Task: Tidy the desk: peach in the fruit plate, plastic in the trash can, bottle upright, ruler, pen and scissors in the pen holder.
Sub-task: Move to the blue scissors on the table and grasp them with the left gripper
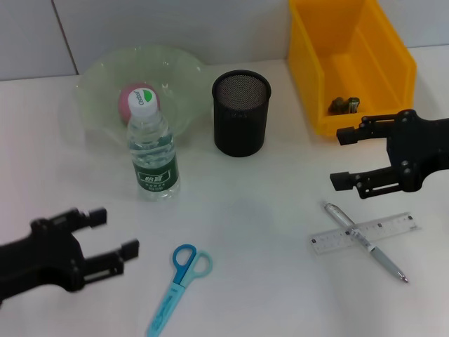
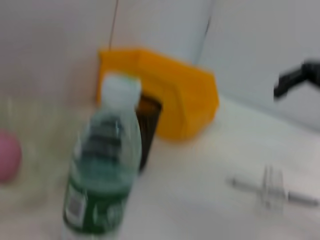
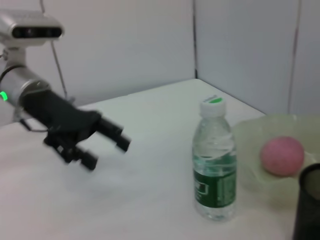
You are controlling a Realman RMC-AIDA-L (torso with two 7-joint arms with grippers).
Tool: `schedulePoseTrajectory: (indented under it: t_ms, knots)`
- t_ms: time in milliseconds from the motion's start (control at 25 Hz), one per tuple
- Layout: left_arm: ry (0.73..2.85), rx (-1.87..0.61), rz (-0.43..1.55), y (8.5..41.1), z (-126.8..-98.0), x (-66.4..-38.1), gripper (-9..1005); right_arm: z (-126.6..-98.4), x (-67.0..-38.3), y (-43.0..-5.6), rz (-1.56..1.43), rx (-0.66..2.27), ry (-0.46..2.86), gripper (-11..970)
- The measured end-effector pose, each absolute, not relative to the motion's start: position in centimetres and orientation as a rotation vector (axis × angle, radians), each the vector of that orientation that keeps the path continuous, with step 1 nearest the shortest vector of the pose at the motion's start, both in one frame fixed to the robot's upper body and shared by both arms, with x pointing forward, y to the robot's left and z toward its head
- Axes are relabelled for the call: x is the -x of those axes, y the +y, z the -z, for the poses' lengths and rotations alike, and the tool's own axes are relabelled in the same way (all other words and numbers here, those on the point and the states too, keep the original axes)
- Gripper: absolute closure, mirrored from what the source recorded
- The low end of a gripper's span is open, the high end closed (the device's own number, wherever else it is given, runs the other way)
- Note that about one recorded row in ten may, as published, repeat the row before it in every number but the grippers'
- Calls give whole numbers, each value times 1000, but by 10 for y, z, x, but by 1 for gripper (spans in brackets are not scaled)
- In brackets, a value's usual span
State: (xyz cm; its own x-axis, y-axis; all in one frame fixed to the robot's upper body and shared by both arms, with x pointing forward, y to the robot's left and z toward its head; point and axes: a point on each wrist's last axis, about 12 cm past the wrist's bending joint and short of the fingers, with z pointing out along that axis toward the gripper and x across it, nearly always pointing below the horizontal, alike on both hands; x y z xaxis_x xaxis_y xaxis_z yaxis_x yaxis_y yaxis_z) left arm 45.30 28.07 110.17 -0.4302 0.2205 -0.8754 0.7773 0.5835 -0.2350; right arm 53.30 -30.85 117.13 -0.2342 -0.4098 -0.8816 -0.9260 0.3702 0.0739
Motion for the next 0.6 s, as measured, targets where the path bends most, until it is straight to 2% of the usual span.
schedulePoseTrajectory:
  t_ms: [240,600]
  knots:
    - [2209,-832,709,253,-1105,-458,185,-1162,-532,-315,-761,1124,1850,144]
    - [2389,-815,562,211,-1117,-463,185,-1152,-524,-325,-724,1109,1868,144]
